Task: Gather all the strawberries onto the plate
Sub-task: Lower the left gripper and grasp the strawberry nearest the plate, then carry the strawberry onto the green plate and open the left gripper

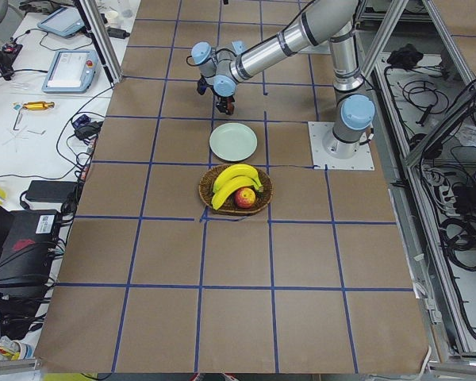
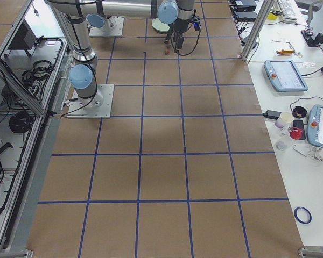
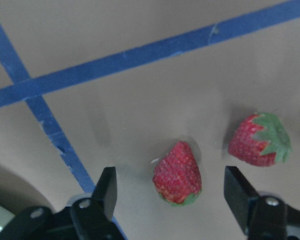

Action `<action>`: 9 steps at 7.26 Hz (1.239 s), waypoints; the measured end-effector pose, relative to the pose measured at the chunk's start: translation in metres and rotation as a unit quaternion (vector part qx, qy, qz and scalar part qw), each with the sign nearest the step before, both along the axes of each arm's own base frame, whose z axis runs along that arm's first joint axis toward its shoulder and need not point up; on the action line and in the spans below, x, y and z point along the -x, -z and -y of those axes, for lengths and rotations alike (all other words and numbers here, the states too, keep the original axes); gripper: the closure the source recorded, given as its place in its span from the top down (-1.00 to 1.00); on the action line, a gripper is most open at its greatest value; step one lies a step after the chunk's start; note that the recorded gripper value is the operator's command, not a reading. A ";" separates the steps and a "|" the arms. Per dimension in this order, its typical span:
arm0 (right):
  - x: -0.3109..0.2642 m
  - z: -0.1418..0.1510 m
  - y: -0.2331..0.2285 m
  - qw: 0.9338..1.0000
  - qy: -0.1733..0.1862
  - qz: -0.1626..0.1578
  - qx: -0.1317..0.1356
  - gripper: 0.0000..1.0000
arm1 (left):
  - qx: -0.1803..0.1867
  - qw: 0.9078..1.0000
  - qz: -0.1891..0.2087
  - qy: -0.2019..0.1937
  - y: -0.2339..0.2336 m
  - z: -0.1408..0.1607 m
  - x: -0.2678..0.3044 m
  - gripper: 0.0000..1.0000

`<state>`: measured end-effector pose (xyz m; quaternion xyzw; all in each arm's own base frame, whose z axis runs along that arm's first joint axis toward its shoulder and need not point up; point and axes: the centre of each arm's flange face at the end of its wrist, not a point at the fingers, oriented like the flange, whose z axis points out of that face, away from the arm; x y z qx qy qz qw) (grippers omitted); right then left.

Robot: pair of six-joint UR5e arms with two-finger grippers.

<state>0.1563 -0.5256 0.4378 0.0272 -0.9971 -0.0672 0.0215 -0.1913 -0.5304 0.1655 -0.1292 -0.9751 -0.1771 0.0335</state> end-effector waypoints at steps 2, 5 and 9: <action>0.000 0.000 0.000 1.000 0.000 0.000 0.001 1.00 | -0.003 1.000 0.001 -0.002 0.002 -0.002 0.001 -1.00; 0.000 0.000 0.000 1.000 -0.001 0.000 0.002 1.00 | 0.011 1.000 0.014 0.003 -0.028 0.004 -0.004 -1.00; 0.000 0.001 0.000 1.000 -0.002 0.001 0.002 1.00 | -0.032 0.996 0.062 0.056 -0.091 0.028 -0.114 -1.00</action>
